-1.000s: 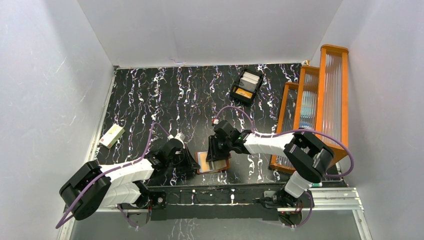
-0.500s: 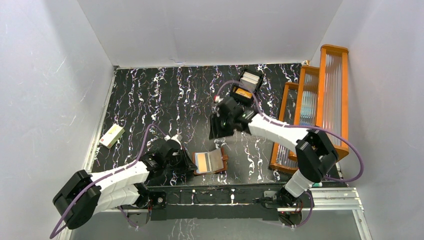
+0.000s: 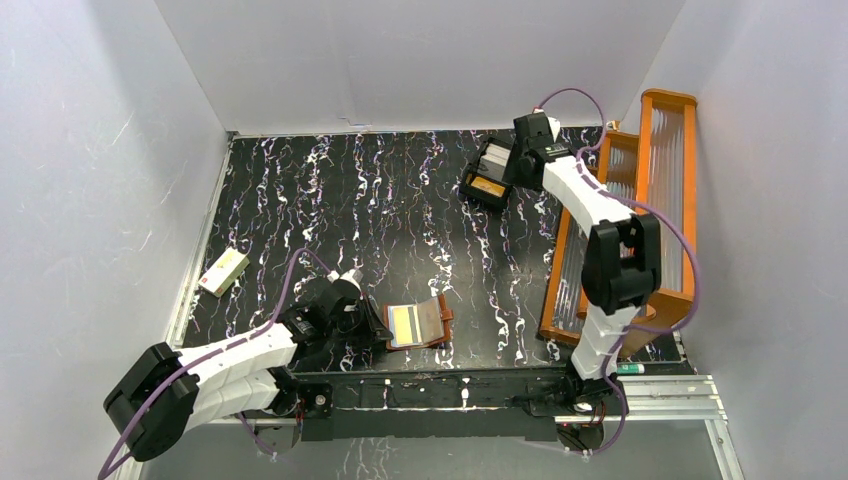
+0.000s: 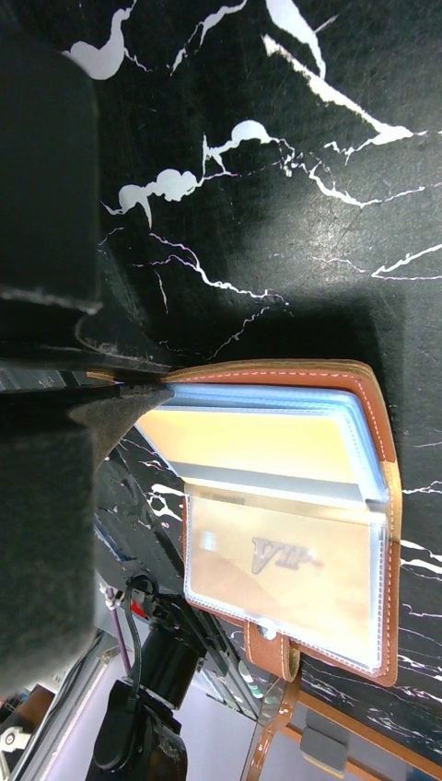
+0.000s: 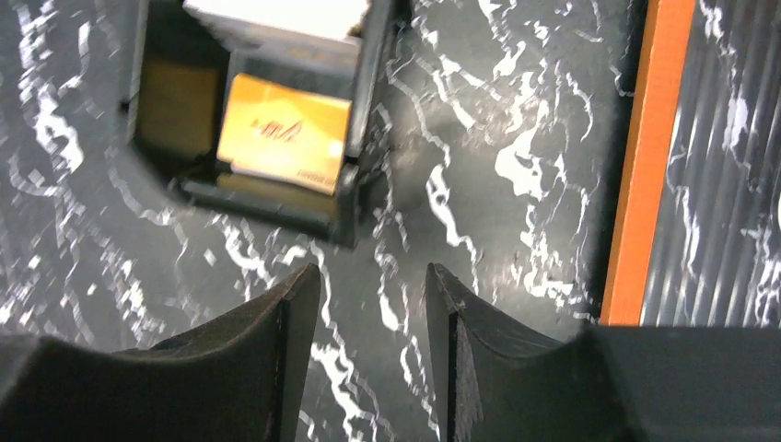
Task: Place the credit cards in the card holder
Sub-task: Move the storage box to the center of the board.
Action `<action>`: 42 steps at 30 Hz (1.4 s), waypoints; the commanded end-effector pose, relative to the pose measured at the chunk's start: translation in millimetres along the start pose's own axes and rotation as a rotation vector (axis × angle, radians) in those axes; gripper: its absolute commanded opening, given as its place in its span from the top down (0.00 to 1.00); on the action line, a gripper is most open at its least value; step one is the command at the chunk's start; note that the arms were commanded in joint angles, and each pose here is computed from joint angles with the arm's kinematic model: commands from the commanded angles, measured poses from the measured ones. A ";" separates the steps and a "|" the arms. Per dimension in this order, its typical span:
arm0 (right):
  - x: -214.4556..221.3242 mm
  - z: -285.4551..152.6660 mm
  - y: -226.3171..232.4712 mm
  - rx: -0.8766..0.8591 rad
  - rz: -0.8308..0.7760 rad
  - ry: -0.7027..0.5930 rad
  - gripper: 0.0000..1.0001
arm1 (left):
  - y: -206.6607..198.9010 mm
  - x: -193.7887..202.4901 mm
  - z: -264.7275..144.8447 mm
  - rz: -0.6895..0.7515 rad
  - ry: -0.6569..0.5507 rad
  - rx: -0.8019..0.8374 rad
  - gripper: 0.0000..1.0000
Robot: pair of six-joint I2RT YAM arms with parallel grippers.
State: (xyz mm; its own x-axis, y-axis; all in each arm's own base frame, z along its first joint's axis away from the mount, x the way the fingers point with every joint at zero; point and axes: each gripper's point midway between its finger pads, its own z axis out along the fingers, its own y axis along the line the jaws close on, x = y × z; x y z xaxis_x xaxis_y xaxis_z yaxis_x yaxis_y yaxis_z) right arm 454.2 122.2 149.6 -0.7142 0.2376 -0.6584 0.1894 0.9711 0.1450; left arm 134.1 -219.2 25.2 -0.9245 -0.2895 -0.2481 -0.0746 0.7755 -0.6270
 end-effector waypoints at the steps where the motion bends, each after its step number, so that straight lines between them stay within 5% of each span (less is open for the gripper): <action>1: -22.5 23.0 -4.0 0.051 0.048 -0.012 0.46 | -6.8 -6.3 -4.2 0.021 -0.016 0.005 1.00; 12: -21.1 84.5 -2.7 0.041 0.082 0.046 0.48 | -4.8 -9.3 -4.1 0.040 -0.024 -0.016 1.00; 17: -14.2 93.6 -8.8 0.082 0.070 0.078 0.59 | -7.9 -13.4 -5.7 0.052 -0.035 -0.021 1.00; 25: -1.6 73.0 -6.7 0.067 0.112 0.127 0.76 | -10.8 -16.3 -4.6 0.064 -0.038 -0.022 1.00; 42: 104.0 -0.3 -4.3 0.155 0.112 0.296 0.72 | -13.8 -17.9 -2.1 0.082 -0.040 -0.012 1.00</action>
State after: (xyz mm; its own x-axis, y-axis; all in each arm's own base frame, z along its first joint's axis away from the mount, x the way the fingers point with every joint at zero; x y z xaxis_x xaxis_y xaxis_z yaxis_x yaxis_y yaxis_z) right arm 421.0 128.4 66.8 -0.8378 0.3281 -0.4364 0.3407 0.9387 0.0517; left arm 142.5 -217.7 29.7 -0.9204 -0.2517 -0.2990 -0.0317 0.8106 -0.5847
